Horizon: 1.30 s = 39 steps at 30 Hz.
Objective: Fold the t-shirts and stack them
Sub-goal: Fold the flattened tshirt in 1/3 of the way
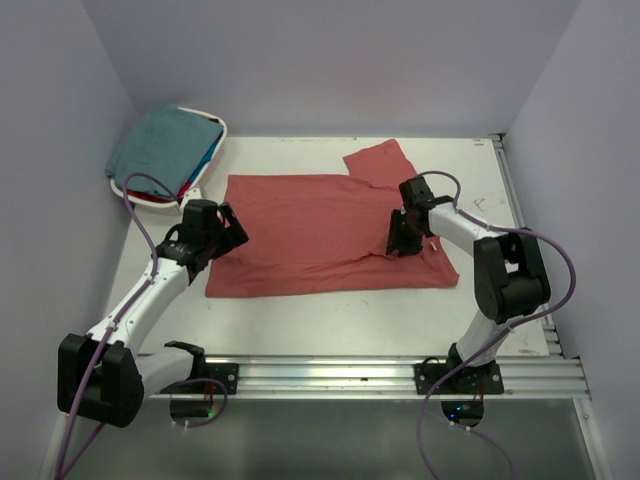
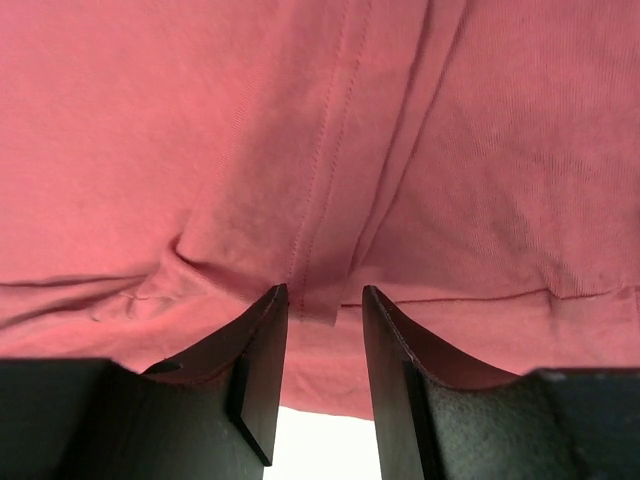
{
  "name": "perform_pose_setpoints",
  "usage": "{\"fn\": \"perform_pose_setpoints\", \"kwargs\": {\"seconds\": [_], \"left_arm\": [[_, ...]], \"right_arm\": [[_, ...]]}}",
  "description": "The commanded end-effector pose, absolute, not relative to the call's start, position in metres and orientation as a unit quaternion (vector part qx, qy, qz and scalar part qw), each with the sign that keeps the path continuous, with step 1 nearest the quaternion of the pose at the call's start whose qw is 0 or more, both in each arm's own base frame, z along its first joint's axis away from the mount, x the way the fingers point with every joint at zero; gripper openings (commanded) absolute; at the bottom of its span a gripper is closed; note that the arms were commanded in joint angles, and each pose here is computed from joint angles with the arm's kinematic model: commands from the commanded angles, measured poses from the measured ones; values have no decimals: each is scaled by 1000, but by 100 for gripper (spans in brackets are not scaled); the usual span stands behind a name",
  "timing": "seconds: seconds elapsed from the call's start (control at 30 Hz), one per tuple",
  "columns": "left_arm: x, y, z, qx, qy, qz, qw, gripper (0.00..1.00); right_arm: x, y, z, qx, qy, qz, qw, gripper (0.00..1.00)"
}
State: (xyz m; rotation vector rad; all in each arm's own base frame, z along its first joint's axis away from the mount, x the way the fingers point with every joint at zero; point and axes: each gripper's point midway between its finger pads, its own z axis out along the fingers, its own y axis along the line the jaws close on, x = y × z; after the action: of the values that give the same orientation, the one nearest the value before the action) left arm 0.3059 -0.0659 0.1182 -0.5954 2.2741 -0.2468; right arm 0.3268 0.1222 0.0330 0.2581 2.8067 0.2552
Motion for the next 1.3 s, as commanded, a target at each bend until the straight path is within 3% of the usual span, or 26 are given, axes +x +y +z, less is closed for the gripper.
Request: {"fn": "perform_pose_setpoints", "kwargs": {"seconds": [0.0, 0.23, 0.47, 0.7, 0.97, 1.17, 1.27], "left_arm": [[310, -64, 125, -225, 883, -96, 401, 88], [312, -66, 123, -224, 883, -100, 399, 88], [311, -66, 121, -224, 884, -100, 397, 88], [309, -63, 124, -225, 883, -94, 402, 88], [309, -63, 121, -223, 885, -93, 398, 88], [308, -63, 123, -223, 883, -93, 401, 88], [308, -62, 123, -223, 883, -93, 401, 88]], "right_arm": [[322, 127, 32, 83, 980, 101, 149, 41], [316, 129, 44, 83, 977, 115, 160, 44], [323, 137, 37, 93, 974, 132, 156, 37], [319, 138, 28, 98, 976, 131, 142, 37], [315, 136, 14, 106, 978, 122, 129, 23], [312, 134, 9, 108, 979, 119, 122, 29], [313, 133, 11, 107, 979, 116, 126, 8]]}}
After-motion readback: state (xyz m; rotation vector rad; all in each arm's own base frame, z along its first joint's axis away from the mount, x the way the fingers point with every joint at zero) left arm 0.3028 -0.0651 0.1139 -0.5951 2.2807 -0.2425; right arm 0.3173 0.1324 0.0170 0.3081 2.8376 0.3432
